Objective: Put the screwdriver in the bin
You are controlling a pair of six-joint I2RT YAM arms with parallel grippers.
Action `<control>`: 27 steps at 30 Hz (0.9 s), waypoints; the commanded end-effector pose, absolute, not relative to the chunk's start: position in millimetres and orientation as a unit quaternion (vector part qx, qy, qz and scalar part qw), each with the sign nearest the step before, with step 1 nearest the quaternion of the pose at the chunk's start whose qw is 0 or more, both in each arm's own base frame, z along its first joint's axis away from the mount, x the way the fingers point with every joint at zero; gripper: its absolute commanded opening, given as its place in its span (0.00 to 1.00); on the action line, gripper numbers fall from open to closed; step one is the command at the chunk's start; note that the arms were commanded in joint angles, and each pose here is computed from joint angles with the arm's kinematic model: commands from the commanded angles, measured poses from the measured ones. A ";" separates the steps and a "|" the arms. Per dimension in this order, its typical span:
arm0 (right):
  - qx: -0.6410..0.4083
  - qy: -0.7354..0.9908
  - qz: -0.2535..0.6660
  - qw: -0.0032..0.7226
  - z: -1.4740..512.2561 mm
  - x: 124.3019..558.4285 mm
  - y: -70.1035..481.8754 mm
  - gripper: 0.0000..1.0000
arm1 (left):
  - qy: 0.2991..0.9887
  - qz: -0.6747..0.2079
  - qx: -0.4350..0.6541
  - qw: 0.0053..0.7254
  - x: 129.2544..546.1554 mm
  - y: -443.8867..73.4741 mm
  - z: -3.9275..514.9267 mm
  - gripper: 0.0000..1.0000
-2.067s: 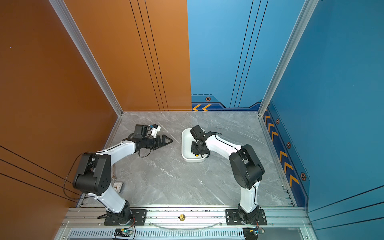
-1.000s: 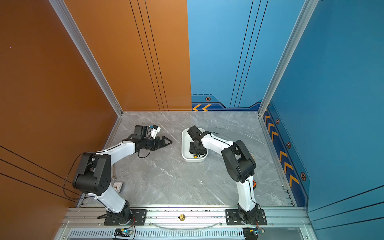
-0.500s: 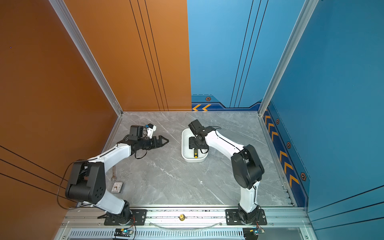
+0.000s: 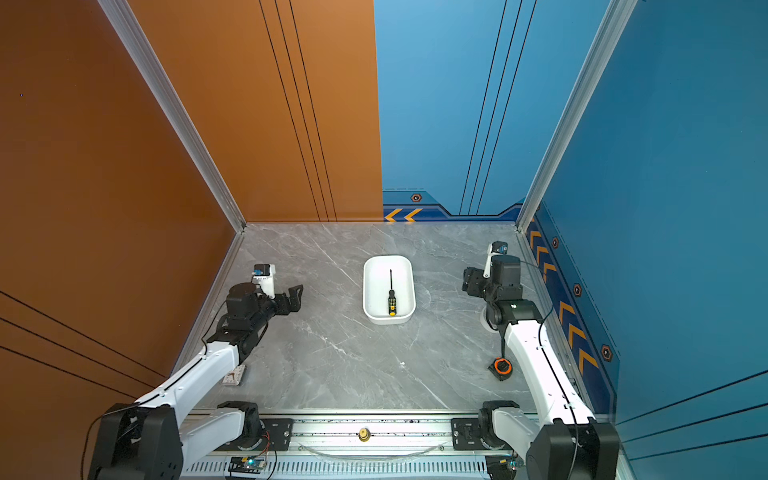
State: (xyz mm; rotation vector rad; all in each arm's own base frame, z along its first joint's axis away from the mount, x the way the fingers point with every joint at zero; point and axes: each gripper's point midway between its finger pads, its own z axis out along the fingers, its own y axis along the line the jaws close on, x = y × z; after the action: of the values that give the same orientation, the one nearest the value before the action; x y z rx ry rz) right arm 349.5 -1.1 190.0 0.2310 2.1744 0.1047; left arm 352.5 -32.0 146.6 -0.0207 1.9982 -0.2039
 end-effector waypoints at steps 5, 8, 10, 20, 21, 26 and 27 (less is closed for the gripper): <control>0.088 0.813 0.019 0.575 157.5 357.2 -18.7 0.79 | 0.799 -0.015 -0.007 0.602 363.8 0.3 156.0 0.98; 0.088 0.795 0.017 0.600 138.8 355.7 -20.0 0.79 | 0.800 -0.023 -0.015 0.599 368.9 2.0 143.2 0.98; 0.091 0.785 0.009 0.612 128.7 352.4 -22.8 0.79 | 0.803 -0.020 -0.006 0.595 372.9 1.1 134.5 0.98; 0.077 0.773 -0.017 0.630 122.5 366.3 -23.7 0.79 | 0.800 -0.022 0.009 0.599 385.5 -0.1 103.2 0.98; 0.075 0.774 -0.021 0.628 118.1 368.0 -22.8 0.79 | 0.801 -0.019 0.009 0.599 386.2 0.0 99.2 0.98; 0.055 0.787 -0.037 0.613 99.4 381.2 -13.3 0.79 | 0.806 -0.013 0.010 0.592 389.9 -0.5 92.7 0.98; 0.052 0.796 -0.050 0.600 97.7 383.4 -12.1 0.79 | 0.806 -0.013 0.009 0.591 393.1 0.0 92.8 0.98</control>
State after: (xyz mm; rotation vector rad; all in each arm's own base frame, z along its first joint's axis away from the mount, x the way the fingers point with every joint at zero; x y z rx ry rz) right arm 367.6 -12.7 75.3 0.1462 1.9081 -0.0418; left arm 384.6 0.1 78.1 -0.0008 1.9328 -0.0470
